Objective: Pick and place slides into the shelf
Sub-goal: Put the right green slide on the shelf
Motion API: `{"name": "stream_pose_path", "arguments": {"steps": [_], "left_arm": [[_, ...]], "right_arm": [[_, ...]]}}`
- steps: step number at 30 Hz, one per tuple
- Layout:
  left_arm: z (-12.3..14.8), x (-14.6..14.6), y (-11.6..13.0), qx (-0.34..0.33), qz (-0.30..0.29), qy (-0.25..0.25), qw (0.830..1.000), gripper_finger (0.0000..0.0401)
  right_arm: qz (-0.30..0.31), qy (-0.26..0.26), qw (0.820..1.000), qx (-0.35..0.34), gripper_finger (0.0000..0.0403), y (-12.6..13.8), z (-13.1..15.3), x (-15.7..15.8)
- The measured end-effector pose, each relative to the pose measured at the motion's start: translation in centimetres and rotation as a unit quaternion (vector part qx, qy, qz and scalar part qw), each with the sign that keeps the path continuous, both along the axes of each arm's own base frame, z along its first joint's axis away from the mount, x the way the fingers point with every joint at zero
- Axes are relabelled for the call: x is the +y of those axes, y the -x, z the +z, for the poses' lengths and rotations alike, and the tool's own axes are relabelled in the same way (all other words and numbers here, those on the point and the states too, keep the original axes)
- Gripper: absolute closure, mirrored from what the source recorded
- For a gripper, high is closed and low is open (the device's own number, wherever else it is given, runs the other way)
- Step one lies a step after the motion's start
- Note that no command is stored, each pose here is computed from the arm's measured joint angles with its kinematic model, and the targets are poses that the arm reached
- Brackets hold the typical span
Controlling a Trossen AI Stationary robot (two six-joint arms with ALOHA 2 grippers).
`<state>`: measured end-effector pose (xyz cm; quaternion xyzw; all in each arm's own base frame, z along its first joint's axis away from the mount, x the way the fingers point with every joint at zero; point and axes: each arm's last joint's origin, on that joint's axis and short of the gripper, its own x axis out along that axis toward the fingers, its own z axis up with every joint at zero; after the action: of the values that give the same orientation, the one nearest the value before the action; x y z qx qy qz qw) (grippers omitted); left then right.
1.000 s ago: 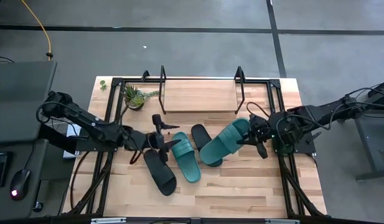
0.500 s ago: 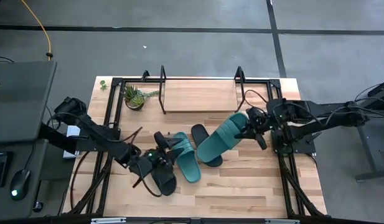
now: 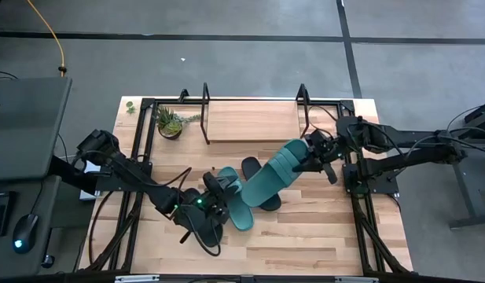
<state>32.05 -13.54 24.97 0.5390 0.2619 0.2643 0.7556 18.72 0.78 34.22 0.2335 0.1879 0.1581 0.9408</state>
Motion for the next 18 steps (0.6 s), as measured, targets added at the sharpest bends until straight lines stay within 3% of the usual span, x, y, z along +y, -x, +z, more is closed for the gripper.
{"name": "stream_pose_path", "arguments": {"steps": [7, 18], "left_arm": [[-0.3, -0.6, -1.1, 0.019, -0.003, -0.018, 1.0, 0.0155], [0.0, -1.4, -2.5, 0.016, -0.035, -0.007, 0.999, 0.0155]], "right_arm": [[0.009, -0.001, 1.0, 0.002, 0.0403, -1.9, -0.7, -0.6], [-0.001, -0.006, 1.0, -0.013, 0.0403, -3.1, -1.0, -2.5]]}}
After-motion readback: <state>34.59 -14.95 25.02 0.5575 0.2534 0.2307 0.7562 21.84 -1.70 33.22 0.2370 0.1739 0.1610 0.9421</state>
